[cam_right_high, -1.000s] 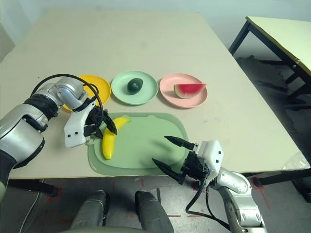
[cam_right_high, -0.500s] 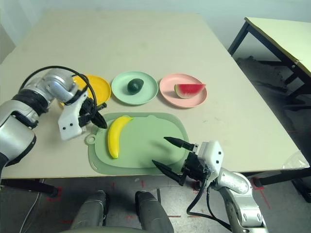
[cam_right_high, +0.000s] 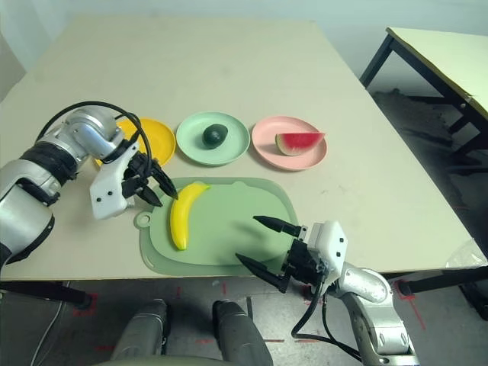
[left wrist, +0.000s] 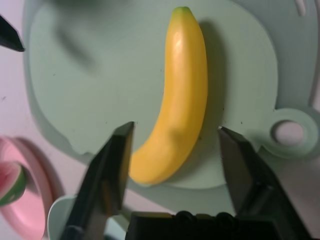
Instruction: Place the fruits into color-matched plates.
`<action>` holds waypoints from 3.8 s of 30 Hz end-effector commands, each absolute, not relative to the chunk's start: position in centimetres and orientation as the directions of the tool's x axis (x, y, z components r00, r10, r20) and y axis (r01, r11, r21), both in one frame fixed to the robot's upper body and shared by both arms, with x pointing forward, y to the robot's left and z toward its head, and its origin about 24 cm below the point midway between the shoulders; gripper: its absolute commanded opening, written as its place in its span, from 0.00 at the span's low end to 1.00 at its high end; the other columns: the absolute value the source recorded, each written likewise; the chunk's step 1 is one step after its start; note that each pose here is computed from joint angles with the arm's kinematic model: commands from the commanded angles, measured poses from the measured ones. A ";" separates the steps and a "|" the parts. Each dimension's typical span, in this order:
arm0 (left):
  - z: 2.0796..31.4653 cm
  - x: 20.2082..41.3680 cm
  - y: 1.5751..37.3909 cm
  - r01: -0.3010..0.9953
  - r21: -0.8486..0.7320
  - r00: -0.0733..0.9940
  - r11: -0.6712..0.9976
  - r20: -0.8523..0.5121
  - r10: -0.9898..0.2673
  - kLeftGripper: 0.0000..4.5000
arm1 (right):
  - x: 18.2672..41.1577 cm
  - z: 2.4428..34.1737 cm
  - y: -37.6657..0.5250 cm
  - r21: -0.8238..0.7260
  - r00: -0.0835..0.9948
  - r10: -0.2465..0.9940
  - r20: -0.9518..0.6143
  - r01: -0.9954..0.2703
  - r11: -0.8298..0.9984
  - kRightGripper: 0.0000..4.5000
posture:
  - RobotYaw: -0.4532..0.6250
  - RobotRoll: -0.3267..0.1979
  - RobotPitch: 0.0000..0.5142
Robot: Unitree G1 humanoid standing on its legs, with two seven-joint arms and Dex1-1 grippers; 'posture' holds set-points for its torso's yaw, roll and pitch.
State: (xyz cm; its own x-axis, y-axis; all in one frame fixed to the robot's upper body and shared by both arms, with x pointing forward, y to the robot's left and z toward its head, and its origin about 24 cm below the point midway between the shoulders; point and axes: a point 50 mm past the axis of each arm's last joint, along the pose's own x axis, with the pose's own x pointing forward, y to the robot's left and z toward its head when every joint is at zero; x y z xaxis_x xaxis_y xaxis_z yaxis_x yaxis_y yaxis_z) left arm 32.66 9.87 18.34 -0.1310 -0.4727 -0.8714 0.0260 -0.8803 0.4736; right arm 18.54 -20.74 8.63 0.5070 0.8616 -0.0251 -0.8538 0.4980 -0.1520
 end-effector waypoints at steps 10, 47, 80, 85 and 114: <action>15.5 32.7 8.8 0.052 0.317 -0.150 -0.947 -0.935 -0.321 0.99 | 17.6 9.3 -20.3 -0.190 0.545 0.838 0.007 -0.822 0.536 1.00 | 0.26 0.62 0.29; 21.7 37.1 18.6 0.633 0.712 0.352 -0.304 -0.615 -0.706 0.34 | 18.3 10.3 -22.5 -0.123 0.795 0.590 0.140 -0.578 0.807 1.00 | 0.27 0.62 0.29; 16.5 38.3 21.3 0.653 0.723 0.591 -0.226 -0.673 -0.444 1.00 | 18.1 11.3 -22.5 -0.192 0.621 0.784 0.026 -0.766 0.613 1.00 | 0.24 0.62 0.32; 17.5 38.1 21.6 0.651 0.738 0.584 -0.176 -0.635 -0.506 1.00 | 18.4 11.4 -22.5 -0.195 0.623 0.781 0.032 -0.763 0.617 1.00 | 0.23 0.62 0.30; 17.2 32.0 31.8 0.301 0.063 0.889 0.951 0.343 -0.304 1.00 | 22.2 20.7 -37.7 -0.173 0.925 0.251 0.285 -0.209 0.963 1.00 | 0.24 0.62 0.24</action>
